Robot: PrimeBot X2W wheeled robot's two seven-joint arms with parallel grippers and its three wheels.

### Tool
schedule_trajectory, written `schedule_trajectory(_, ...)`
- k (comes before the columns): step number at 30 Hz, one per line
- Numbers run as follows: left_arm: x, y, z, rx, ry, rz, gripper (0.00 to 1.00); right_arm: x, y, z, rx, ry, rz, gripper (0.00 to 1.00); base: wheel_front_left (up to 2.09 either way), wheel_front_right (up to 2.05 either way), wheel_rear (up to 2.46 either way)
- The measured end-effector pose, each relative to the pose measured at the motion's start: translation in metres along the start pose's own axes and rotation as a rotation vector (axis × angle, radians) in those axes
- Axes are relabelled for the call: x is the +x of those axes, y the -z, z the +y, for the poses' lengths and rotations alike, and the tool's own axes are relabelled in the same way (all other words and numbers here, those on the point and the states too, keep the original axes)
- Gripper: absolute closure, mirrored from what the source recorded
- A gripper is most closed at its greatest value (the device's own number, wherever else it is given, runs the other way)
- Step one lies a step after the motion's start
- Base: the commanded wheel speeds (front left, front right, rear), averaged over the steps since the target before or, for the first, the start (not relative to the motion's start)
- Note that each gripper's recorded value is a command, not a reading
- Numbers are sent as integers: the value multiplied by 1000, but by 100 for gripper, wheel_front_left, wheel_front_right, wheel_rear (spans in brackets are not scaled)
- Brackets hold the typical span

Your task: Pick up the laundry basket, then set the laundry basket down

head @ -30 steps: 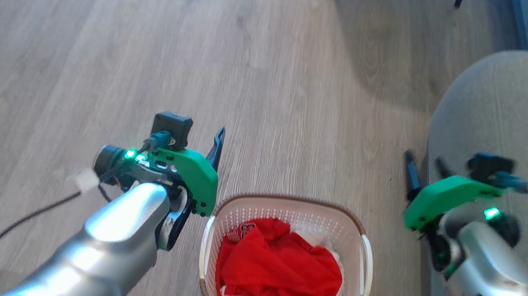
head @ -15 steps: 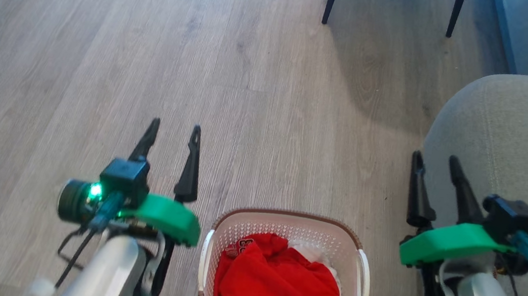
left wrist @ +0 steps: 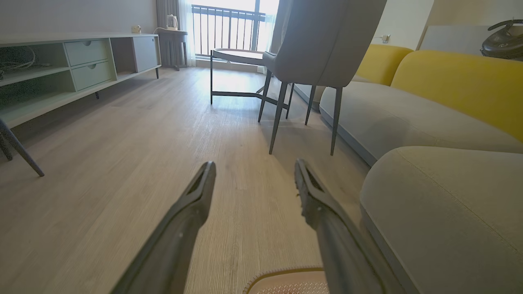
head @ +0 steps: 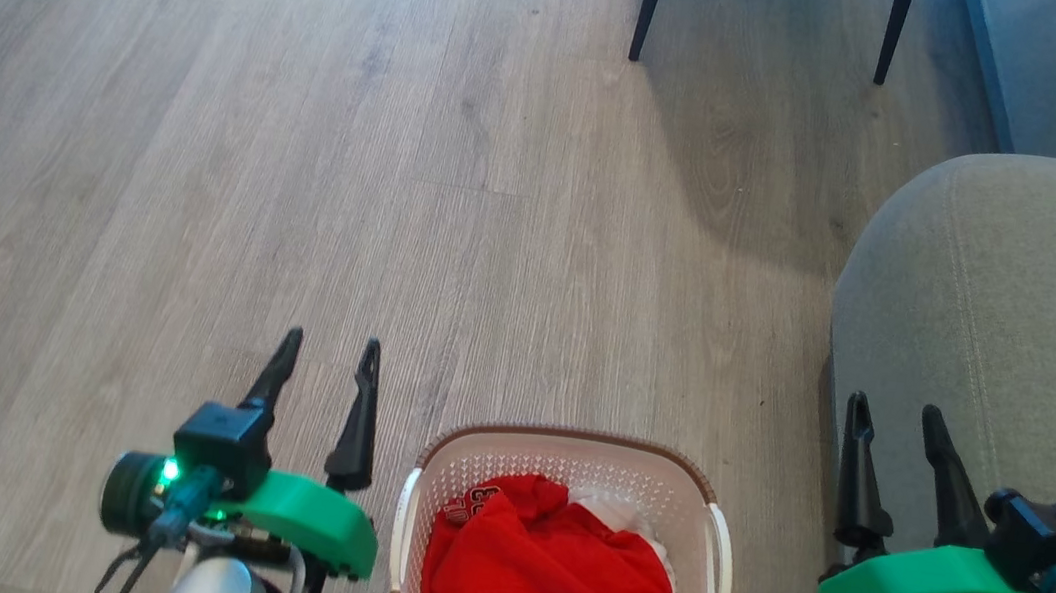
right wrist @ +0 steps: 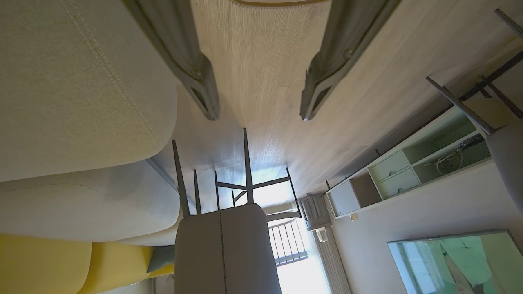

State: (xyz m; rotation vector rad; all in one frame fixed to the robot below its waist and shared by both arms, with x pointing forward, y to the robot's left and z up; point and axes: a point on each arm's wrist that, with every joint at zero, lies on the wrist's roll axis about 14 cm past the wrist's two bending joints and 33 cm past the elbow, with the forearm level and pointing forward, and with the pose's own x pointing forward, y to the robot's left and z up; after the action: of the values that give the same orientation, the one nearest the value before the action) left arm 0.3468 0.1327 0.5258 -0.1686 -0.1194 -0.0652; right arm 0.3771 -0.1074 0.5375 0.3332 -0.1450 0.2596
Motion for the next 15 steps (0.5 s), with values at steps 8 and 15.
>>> schedule_trajectory(8, -4, 6, -1, -23, 14, 20, 0, -4, 1, -7, -14, 22, 4, 0, 0, 0, 0)
schedule_trajectory(15, -2, -2, 0, -36, 14, -7, 0, -4, -1, -8, -16, 25, -2, 0, 0, 0, 0)
